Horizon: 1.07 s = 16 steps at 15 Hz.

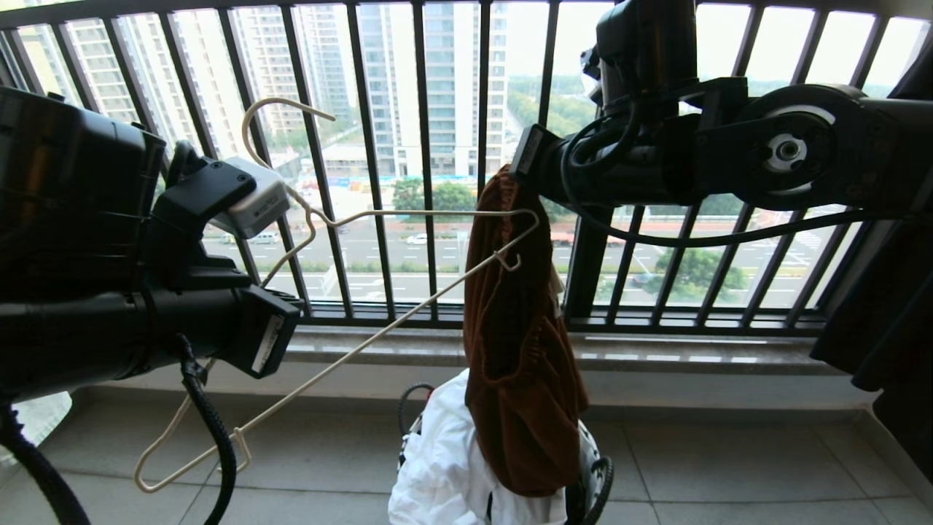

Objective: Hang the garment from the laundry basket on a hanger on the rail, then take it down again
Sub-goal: Hang the clothes on the clothes rack

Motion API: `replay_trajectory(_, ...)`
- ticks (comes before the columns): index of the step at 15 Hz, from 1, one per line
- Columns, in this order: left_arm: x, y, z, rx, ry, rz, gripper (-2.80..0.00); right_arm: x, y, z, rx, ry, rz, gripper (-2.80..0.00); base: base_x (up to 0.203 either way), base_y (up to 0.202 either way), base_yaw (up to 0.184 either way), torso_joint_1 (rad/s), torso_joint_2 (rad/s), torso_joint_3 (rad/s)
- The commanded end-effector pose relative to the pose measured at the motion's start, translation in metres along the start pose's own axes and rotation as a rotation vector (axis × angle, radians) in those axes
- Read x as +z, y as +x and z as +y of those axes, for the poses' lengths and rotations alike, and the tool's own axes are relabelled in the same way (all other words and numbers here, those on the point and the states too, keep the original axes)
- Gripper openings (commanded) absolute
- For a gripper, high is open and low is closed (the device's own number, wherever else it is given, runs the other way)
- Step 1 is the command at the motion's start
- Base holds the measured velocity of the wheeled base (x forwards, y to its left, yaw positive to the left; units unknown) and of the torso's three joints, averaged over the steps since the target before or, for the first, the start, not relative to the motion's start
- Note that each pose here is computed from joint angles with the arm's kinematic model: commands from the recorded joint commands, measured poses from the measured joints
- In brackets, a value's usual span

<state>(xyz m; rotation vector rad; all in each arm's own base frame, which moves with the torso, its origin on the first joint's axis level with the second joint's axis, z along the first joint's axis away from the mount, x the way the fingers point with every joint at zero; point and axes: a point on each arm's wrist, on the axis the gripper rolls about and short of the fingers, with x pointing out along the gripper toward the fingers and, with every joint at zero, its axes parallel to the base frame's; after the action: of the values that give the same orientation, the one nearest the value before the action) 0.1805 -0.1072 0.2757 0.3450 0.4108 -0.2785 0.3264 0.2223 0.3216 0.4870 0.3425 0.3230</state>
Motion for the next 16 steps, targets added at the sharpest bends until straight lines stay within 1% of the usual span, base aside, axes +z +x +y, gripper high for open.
replay_trajectory(1,-0.001,0.005,-0.003,0.033,0.014,0.021,-2.80,0.001,0.004,-0.006,-0.022,0.005,-0.005,-2.80,0.000,0.000,0.000,0.000,0.00,0.000)
replay_trajectory(5,-0.002,0.008,-0.003,0.146,0.022,0.047,-2.80,0.005,0.002,-0.008,-0.043,0.008,-0.025,-2.80,0.000,0.000,0.000,0.000,0.00,0.000)
replay_trajectory(6,-0.002,0.008,-0.004,0.159,0.025,0.049,-2.80,0.005,0.002,-0.008,-0.046,0.007,-0.028,-2.80,0.000,0.000,0.000,0.000,0.00,0.000)
replay_trajectory(7,-0.002,0.008,-0.006,0.156,0.026,0.047,-2.80,0.005,0.002,-0.008,-0.047,0.007,-0.027,-2.80,0.000,0.000,0.000,0.000,0.00,0.000)
replay_trajectory(8,-0.001,0.007,-0.011,0.141,0.032,0.041,-2.80,0.005,0.003,-0.009,-0.052,0.008,-0.028,-2.80,0.000,0.000,0.000,0.000,0.00,0.000)
replay_trajectory(9,-0.001,0.007,-0.018,0.147,0.034,0.040,-2.80,0.004,0.003,-0.009,-0.066,0.008,-0.030,-2.80,0.000,0.000,0.000,0.000,0.00,0.000)
replay_trajectory(10,-0.001,0.009,-0.025,0.173,0.040,0.048,-2.80,0.002,0.004,-0.009,-0.083,0.009,-0.034,-2.80,0.000,0.000,0.000,0.000,0.00,0.000)
replay_trajectory(11,-0.004,0.014,-0.034,0.182,0.046,0.063,-2.80,0.001,0.005,-0.008,-0.084,0.021,-0.033,-2.80,0.000,0.000,0.000,0.000,0.00,0.000)
replay_trajectory(12,-0.004,0.019,-0.040,0.185,0.038,0.065,-2.80,0.000,0.004,-0.007,-0.087,0.039,-0.035,-2.80,0.000,0.000,0.000,0.000,0.00,0.000)
replay_trajectory(13,-0.002,0.024,-0.046,0.212,0.021,0.046,-2.80,-0.001,0.004,-0.006,-0.107,0.041,-0.047,-2.80,0.000,0.000,0.000,0.000,0.00,0.000)
replay_trajectory(14,-0.001,0.029,-0.049,0.268,0.011,0.032,-2.80,-0.002,0.005,-0.006,-0.143,0.038,-0.073,-2.80,0.000,0.000,0.000,0.000,0.00,0.000)
replay_trajectory(15,-0.001,0.035,-0.053,0.317,0.010,0.025,-2.80,-0.002,0.005,-0.006,-0.165,0.037,-0.092,-2.80,0.000,0.000,0.000,0.000,0.00,0.000)
replay_trajectory(16,-0.001,0.037,-0.058,0.341,0.014,0.018,-2.80,-0.001,0.004,-0.005,-0.165,0.039,-0.096,-2.80,0.000,0.000,0.000,0.000,0.00,0.000)
